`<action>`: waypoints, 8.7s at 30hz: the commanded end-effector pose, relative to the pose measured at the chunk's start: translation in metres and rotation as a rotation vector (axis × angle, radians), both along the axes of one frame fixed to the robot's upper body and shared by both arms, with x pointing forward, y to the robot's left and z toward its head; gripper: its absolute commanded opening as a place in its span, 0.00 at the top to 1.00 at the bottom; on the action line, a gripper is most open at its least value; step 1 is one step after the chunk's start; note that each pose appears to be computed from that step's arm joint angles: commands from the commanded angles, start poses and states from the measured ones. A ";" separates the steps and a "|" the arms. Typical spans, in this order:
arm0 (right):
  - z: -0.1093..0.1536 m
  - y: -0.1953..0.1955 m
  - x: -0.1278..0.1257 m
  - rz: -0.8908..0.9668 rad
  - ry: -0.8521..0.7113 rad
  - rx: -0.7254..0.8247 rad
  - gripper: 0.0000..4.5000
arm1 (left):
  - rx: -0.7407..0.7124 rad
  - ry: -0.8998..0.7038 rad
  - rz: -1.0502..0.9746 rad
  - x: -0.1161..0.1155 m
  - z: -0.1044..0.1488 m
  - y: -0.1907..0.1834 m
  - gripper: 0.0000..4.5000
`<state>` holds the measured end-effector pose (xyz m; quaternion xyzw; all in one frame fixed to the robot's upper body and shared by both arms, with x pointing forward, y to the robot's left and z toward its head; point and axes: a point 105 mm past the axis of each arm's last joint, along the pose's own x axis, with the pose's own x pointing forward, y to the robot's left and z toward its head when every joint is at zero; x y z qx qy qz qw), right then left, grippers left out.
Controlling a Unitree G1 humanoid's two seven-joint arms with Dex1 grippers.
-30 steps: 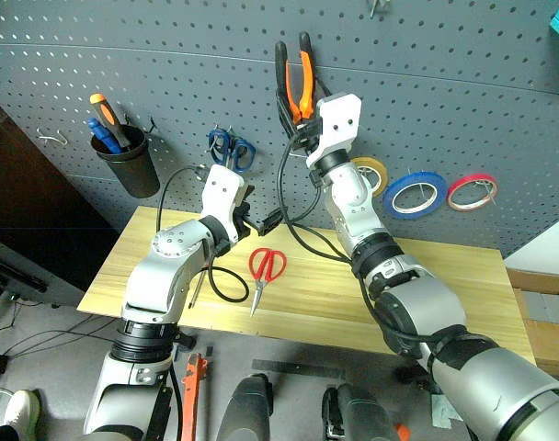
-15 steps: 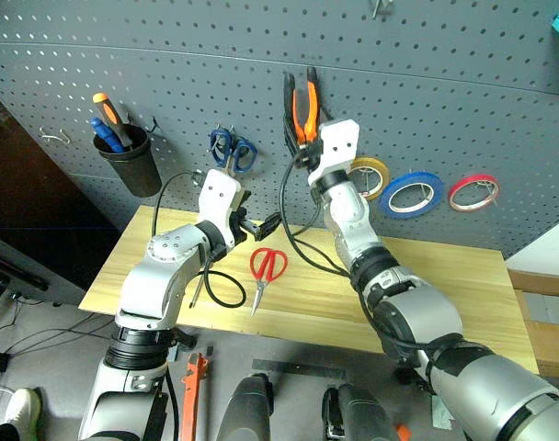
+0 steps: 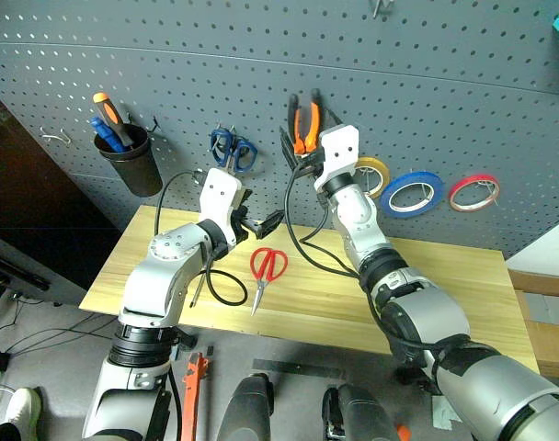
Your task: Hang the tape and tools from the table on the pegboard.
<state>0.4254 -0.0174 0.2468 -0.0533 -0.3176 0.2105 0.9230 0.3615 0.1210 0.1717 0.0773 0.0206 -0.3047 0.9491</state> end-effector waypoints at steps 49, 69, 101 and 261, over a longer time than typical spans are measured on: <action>-0.157 -0.072 -0.150 0.535 0.570 -0.717 0.00 | 0.313 0.499 0.359 -0.026 -0.197 0.024 0.95; -0.048 -0.062 -0.173 0.456 0.365 0.047 0.00 | 0.191 -0.246 0.466 -0.077 -0.060 0.046 0.95; -0.024 -0.061 -0.145 0.343 0.261 0.073 0.00 | 0.034 -0.249 0.589 -0.019 -0.038 0.066 0.95; 0.007 0.008 -0.121 0.567 0.217 -0.071 0.00 | 0.044 -0.512 1.006 0.043 0.114 0.191 0.01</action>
